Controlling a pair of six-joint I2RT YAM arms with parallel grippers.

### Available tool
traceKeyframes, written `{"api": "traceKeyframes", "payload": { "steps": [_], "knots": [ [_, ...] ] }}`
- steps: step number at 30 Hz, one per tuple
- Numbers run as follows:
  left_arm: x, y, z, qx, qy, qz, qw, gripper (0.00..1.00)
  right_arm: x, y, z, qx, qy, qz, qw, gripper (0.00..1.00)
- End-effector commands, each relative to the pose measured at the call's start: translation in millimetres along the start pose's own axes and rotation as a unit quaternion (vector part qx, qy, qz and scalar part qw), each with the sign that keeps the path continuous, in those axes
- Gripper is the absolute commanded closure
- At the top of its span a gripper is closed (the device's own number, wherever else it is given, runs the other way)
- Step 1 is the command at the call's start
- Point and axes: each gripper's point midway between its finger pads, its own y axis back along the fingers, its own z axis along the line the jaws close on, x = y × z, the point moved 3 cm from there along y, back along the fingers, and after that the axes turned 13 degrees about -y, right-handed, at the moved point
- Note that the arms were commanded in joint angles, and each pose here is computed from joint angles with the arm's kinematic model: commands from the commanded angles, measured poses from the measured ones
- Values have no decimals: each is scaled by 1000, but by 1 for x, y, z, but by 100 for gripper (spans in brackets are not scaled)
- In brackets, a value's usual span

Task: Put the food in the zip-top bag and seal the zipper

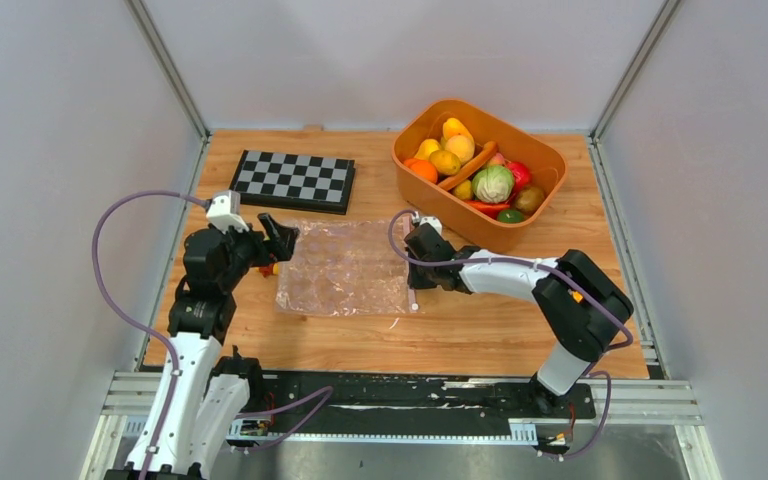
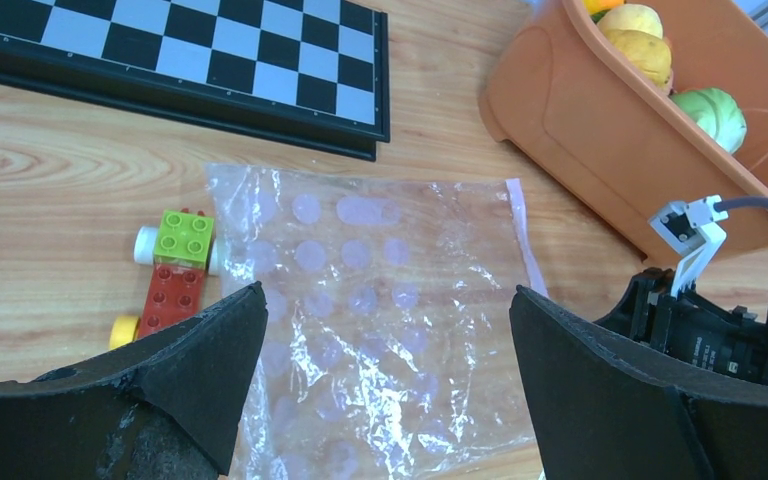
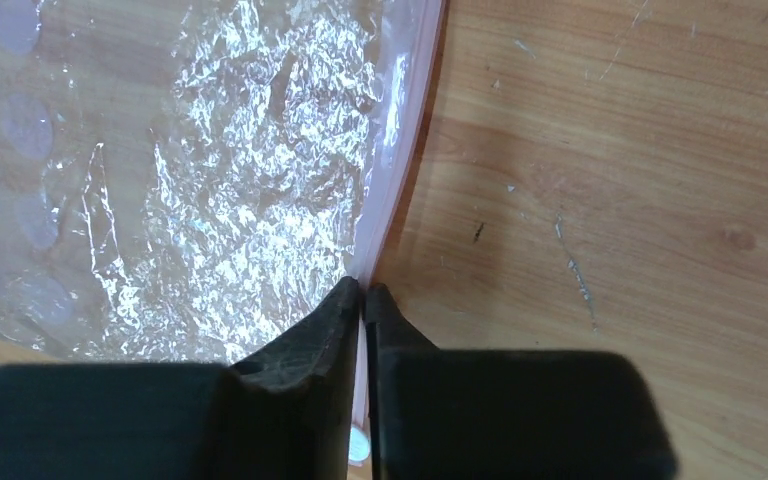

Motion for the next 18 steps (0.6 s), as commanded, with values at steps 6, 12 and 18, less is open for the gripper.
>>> {"api": "traceKeyframes", "payload": {
  "steps": [6,12,18],
  "knots": [
    [-7,11,-3,1,-17,-25,1000,1,-13,19,19,-57,2,-20,998,100],
    [-7,10,-6,16,-23,-24,999,0,-25,46,40,-121,7,-42,992,100],
    [-3,1,-15,51,-4,-17,999,3,-29,67,39,-135,7,-60,989,100]
  ]
}}
